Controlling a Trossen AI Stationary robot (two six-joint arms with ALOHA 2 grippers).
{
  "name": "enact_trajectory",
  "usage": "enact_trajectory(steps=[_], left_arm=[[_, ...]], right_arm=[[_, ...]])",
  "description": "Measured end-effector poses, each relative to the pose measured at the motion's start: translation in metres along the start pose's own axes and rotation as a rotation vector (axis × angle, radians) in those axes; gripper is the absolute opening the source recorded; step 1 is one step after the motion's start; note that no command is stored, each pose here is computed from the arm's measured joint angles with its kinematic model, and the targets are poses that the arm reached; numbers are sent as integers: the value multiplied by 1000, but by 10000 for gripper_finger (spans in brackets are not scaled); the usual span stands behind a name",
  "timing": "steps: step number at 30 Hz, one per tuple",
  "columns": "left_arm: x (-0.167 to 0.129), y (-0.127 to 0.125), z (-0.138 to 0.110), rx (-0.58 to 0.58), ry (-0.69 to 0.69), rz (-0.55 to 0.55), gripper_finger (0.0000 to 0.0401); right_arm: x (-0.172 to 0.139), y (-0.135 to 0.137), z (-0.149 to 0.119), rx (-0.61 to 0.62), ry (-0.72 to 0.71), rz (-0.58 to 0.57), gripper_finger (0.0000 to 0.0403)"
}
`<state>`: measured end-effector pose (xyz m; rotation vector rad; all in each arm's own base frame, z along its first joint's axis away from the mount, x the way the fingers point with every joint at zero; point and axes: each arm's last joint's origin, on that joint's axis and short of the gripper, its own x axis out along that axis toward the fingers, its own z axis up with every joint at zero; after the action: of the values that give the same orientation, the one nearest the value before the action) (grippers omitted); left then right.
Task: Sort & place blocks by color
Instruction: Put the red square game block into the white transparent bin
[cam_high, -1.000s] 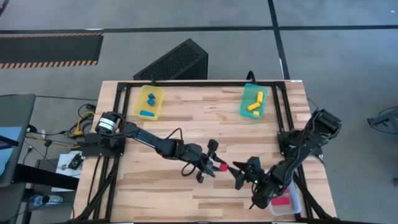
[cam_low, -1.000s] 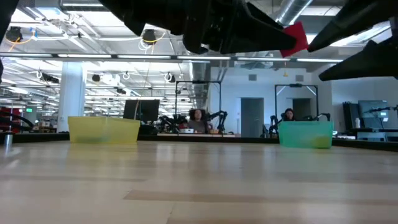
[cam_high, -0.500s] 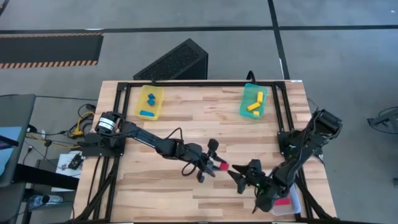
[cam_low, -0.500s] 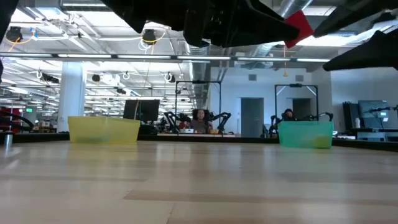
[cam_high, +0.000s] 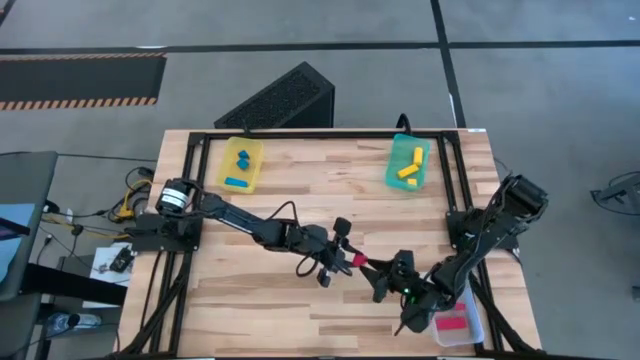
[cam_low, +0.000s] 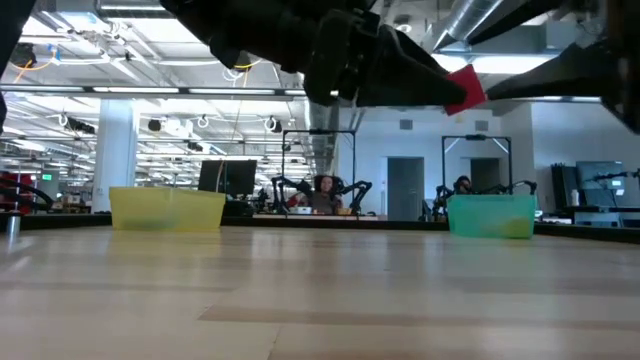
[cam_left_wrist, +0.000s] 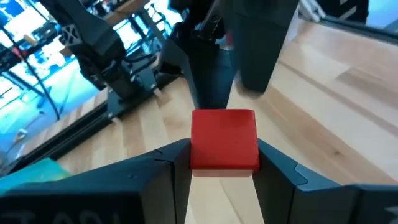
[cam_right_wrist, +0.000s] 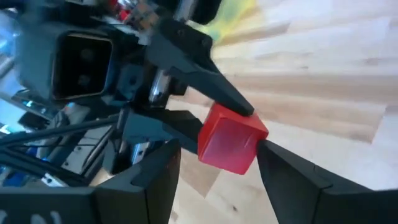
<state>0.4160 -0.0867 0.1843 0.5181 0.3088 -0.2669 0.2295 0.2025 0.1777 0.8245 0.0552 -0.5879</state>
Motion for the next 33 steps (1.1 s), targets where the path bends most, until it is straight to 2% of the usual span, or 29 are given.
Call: enact_trajectory(steps=[8, 16, 24, 29, 33], left_arm=[[0, -3, 0, 20, -4, -25, 115], [0, -4, 2, 20, -17, -37, 116], [-1, -3, 3, 24, -8, 2, 116], [-1, -3, 4, 25, -18, -22, 116], [-1, -4, 3, -6, -14, -23, 117]], right_arm=[[10, -1, 4, -39, 14, -27, 240], [8, -1, 2, 24, 53, -22, 240], [10, -2, 3, 25, 26, -30, 240], [11, -2, 3, 12, 27, -31, 240], [14, -2, 4, -8, 37, -38, 224]])
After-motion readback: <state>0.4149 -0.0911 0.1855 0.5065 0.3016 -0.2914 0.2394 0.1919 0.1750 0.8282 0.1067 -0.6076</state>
